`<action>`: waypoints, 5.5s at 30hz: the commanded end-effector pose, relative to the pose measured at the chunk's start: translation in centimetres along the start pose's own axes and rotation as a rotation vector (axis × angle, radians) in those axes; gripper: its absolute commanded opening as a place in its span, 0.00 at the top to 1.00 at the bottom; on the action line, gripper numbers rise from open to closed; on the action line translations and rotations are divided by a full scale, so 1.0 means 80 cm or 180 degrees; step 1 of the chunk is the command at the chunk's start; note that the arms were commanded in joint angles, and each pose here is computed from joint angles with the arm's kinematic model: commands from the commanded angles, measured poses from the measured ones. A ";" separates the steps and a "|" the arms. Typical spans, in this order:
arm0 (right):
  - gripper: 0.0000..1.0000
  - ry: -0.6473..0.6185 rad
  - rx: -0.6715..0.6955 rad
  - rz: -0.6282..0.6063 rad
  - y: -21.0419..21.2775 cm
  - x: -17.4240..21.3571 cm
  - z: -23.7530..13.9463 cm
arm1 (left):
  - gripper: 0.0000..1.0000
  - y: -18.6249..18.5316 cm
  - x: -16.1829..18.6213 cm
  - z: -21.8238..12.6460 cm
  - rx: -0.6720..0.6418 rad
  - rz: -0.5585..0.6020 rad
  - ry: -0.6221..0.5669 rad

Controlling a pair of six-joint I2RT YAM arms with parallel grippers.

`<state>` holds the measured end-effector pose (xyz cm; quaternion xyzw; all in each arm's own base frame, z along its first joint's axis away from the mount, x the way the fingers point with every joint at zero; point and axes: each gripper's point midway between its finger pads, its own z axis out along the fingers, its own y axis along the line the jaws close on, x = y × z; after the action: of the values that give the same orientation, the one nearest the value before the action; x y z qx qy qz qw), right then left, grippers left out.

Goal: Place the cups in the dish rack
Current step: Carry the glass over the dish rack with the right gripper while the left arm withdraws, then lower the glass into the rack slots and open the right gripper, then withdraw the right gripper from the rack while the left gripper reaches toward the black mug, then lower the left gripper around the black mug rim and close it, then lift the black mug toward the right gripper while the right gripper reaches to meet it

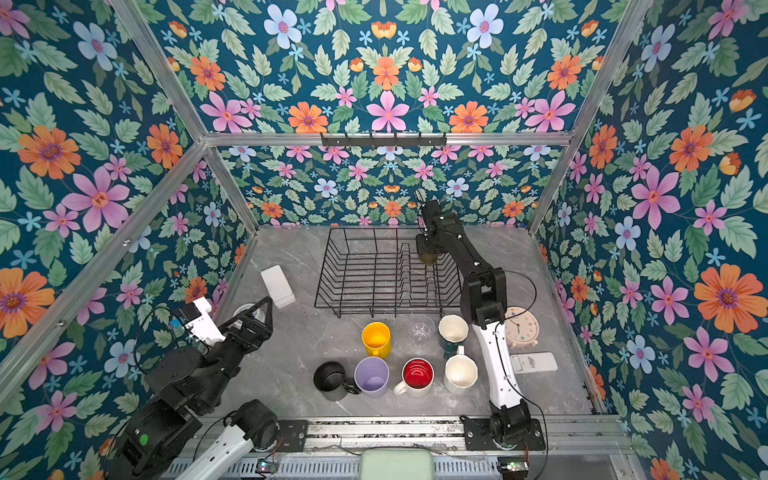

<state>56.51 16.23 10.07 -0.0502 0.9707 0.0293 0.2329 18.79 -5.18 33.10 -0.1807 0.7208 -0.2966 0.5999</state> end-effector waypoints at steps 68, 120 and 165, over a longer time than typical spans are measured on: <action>0.05 -0.0734 -0.0603 0.0566 -0.026 0.230 -0.303 | 0.35 0.082 0.260 -0.021 -0.0767 0.0691 0.3363; 0.06 -0.0849 -0.0702 0.0637 -0.028 0.254 -0.324 | 0.76 0.118 0.329 -0.016 -0.1117 0.1255 0.3898; 0.06 -0.0848 -0.1886 0.0707 0.043 0.238 -0.376 | 1.00 -0.079 0.108 0.052 0.0616 0.1839 0.1431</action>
<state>26.22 14.32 26.91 0.0019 0.8956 0.2955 0.3327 18.03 -13.98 25.53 0.1419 0.8917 -0.1706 0.3944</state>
